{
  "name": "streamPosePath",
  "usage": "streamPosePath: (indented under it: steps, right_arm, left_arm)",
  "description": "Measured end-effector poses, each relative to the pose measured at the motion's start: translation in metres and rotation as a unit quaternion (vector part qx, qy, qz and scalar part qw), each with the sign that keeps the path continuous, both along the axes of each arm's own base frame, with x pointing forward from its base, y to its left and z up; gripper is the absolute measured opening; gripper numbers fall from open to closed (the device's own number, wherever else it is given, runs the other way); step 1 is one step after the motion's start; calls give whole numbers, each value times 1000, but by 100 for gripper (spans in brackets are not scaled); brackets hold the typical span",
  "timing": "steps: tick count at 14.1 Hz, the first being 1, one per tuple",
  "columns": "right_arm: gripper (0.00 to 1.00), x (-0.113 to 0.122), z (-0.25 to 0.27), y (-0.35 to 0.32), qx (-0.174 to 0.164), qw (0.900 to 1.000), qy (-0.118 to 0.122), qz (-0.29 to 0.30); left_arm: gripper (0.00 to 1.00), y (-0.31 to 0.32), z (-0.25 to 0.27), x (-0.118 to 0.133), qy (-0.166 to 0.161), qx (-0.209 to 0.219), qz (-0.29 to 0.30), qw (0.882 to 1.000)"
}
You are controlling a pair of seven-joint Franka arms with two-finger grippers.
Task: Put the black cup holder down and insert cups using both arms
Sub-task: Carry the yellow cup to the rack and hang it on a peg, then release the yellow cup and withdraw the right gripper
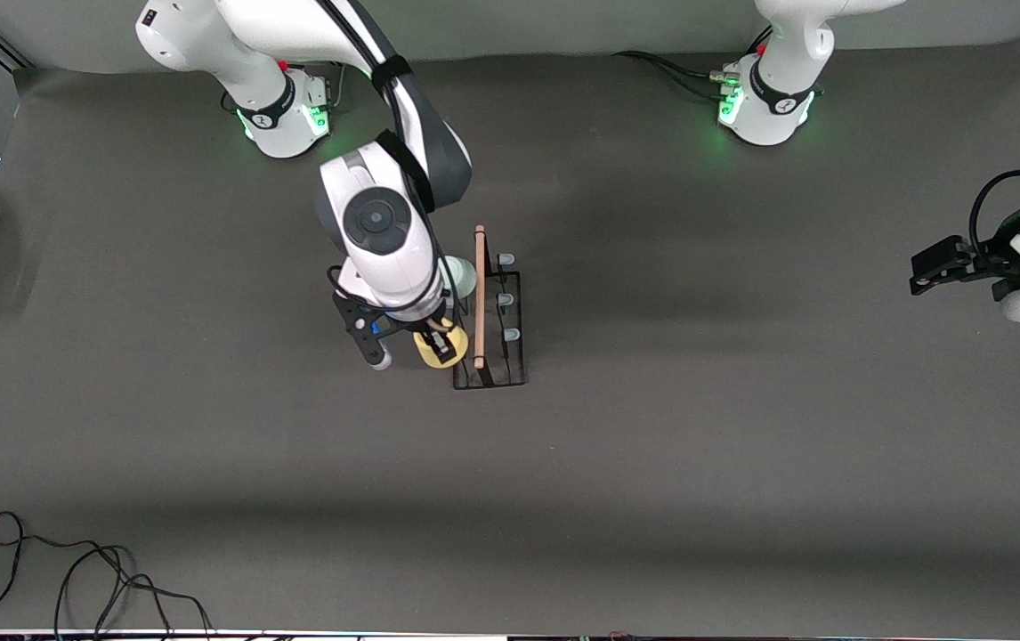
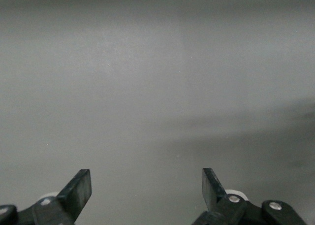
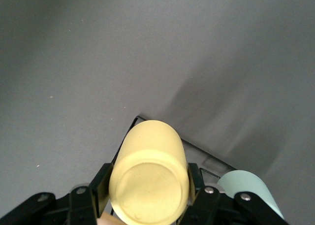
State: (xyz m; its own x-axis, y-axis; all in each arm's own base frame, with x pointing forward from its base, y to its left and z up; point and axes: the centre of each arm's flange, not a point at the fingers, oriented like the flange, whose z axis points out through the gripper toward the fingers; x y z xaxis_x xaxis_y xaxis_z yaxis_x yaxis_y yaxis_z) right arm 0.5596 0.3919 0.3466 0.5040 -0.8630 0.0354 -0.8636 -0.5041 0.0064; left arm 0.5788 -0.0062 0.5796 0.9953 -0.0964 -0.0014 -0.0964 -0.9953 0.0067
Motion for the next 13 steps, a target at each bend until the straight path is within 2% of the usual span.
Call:
streamPosePath:
  steps: [5, 8, 9, 11, 13]
  right_arm:
    - [66, 2, -35, 2, -9, 1000, 5, -5]
    - [92, 4, -29, 5, -2, 1000, -1, -6]
    - [100, 5, -20, 6, 2, 1000, -5, -5]
    - [100, 5, 14, 8, 10, 1000, 4, -4]
    - [100, -2, 72, 8, 20, 999, 25, 3]
  left_arm:
    - [100, 0, 0, 0, 0, 0, 0, 1000]
    - [100, 0, 0, 0, 0, 0, 0, 1000]
    - [100, 0, 0, 0, 0, 0, 0, 1000]
    - [100, 0, 0, 0, 0, 0, 0, 1000]
    - [100, 0, 0, 0, 0, 0, 0, 1000]
